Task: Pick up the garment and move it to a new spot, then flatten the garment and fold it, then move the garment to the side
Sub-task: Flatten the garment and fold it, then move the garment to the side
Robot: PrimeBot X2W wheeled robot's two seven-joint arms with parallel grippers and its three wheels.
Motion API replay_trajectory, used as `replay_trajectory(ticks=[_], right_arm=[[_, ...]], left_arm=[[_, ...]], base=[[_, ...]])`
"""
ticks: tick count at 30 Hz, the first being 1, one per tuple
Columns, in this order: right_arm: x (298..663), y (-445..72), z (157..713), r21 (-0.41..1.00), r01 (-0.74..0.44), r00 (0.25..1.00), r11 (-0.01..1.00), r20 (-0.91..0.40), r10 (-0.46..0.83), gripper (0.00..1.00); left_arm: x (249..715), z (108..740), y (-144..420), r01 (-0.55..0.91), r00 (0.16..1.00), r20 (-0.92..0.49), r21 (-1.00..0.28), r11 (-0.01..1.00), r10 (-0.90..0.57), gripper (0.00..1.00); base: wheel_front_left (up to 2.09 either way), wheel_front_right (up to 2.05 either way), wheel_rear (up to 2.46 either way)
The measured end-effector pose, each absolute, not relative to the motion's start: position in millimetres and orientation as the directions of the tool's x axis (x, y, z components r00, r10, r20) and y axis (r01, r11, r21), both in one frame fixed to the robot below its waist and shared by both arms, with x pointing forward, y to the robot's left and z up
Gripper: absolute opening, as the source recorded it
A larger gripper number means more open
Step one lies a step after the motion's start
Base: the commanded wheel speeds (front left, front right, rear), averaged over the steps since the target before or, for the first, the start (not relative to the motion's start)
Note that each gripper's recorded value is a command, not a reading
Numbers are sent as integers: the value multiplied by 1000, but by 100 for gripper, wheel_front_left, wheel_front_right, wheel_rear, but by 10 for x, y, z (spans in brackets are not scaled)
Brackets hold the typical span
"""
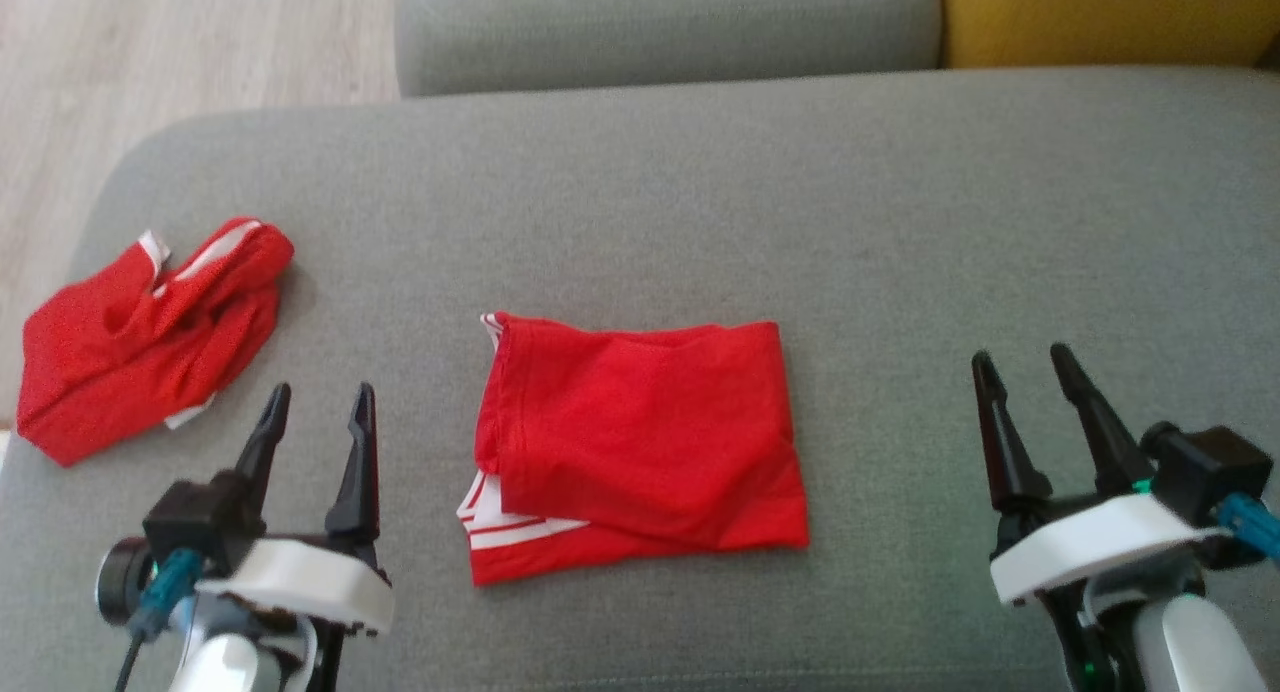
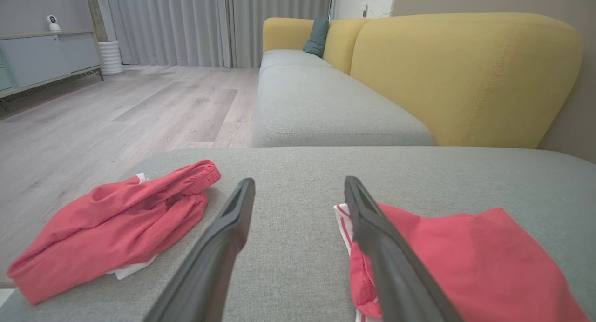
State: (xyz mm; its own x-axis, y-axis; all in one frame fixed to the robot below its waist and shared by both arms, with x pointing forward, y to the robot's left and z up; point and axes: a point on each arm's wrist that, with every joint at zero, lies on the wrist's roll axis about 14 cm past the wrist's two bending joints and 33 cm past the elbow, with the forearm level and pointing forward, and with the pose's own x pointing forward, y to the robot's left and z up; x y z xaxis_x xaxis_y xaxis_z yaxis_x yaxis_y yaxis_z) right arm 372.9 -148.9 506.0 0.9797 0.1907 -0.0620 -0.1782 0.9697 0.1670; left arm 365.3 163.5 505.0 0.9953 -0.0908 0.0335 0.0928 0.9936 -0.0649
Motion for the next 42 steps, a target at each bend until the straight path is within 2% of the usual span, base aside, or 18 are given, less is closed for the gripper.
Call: replay_trajectory(ticks=[10, 42], right_arm=[[3537, -1570, 5081, 174, -142, 986, 974, -65, 156, 100], [3617, -1577, 4990, 167, -122, 985, 978, -100, 140, 100]], left_arm=[[3490, 5054, 1665, 92, 996, 20, -49, 995, -91, 100], [3559, 5003, 1703, 73, 997, -3, -42, 996, -73, 100]], base=[[0, 0, 0], [0, 0, 0]])
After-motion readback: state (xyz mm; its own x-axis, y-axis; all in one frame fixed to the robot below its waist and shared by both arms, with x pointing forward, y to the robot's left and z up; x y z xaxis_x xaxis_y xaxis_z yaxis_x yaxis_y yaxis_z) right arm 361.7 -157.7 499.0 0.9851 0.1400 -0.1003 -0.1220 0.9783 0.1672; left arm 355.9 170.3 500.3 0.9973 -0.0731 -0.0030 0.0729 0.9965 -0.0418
